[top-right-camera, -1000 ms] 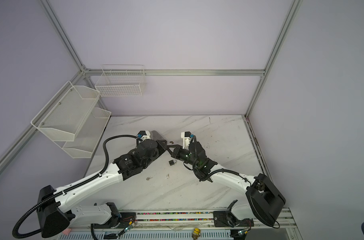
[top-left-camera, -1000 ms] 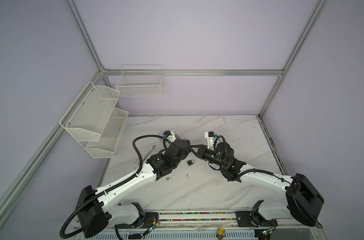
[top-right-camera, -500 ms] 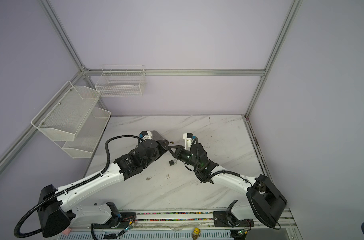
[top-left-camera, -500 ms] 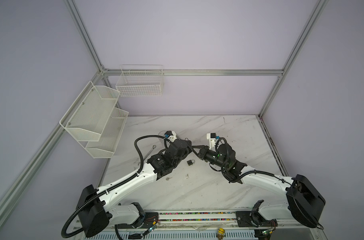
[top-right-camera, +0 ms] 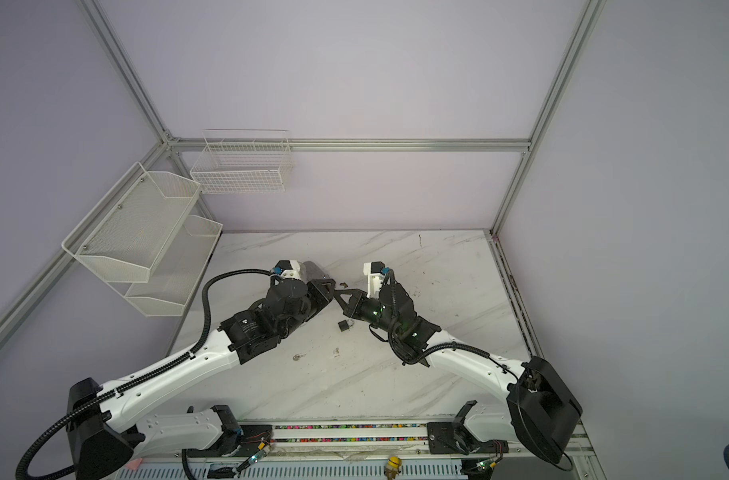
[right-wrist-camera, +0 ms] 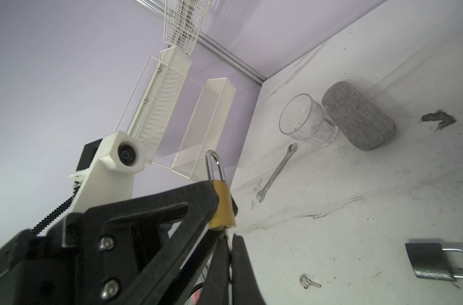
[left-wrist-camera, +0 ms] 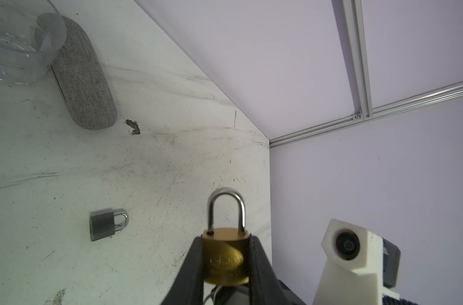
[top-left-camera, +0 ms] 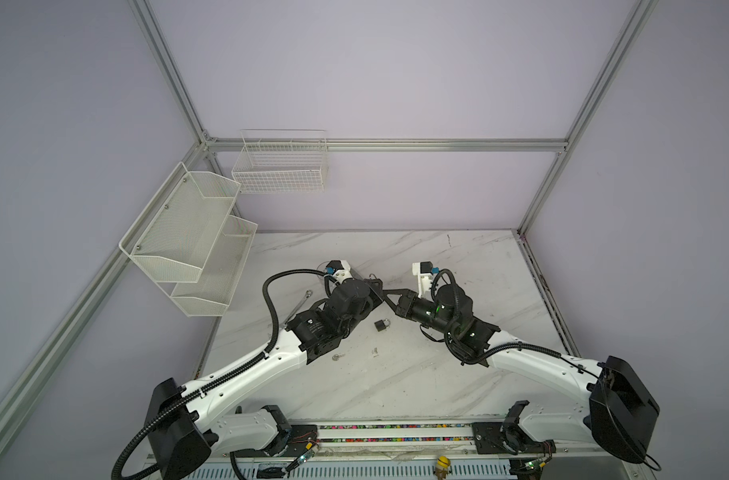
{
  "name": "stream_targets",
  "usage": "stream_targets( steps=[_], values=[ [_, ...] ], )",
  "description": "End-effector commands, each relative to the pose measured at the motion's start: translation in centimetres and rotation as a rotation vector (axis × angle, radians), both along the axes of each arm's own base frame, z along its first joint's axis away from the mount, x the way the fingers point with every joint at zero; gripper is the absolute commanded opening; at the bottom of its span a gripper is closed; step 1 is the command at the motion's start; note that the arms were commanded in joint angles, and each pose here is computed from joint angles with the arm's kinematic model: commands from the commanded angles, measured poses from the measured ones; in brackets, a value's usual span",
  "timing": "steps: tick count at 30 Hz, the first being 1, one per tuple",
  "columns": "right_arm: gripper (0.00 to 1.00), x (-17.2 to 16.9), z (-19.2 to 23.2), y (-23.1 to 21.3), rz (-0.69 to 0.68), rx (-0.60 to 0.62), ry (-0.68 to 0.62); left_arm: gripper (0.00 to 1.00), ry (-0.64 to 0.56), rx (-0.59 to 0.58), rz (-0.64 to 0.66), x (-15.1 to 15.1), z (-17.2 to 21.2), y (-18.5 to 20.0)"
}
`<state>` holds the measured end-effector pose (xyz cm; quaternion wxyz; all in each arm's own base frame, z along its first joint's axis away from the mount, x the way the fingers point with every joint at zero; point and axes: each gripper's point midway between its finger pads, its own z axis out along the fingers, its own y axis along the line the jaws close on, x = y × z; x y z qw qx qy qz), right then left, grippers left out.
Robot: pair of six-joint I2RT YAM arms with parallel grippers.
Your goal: Unlock with the key
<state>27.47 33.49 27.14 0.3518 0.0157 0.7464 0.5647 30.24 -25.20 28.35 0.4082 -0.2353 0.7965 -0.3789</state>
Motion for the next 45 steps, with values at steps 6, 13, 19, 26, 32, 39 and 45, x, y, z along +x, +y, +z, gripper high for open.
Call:
stream_targets(
  steps=[6,13,19,26,32,39,45],
  values=[
    [0.21,0.8,2.0,-2.2,-0.109,-0.054,-0.079,0.00,-0.077,0.090,-0.110,-2.3,1.1,-0.1],
    [0.39,0.1,2.5,-3.8,-0.131,-0.118,-0.114,0.00,-0.156,0.221,-0.124,-2.6,1.1,1.5],
    [0.51,-0.5,3.5,-5.2,-0.146,-0.188,-0.158,0.00,-0.261,0.378,-0.147,-3.2,0.6,3.4],
    [0.62,-1.4,4.9,-5.3,-0.089,-0.286,-0.203,0.00,-0.491,0.537,-0.231,-4.2,-0.5,3.8],
    [0.65,-1.4,4.1,-4.4,-0.014,-0.399,-0.226,0.00,-0.705,0.650,-0.350,-5.3,-1.5,2.5],
    [0.67,-1.1,2.8,-1.5,0.072,-0.474,-0.219,0.00,-0.784,0.695,-0.415,-6.1,-3.4,1.7],
    [0.67,-0.7,1.8,-0.4,0.090,-0.535,-0.219,0.00,-0.787,0.689,-0.427,-6.2,-4.0,1.5]
  ],
)
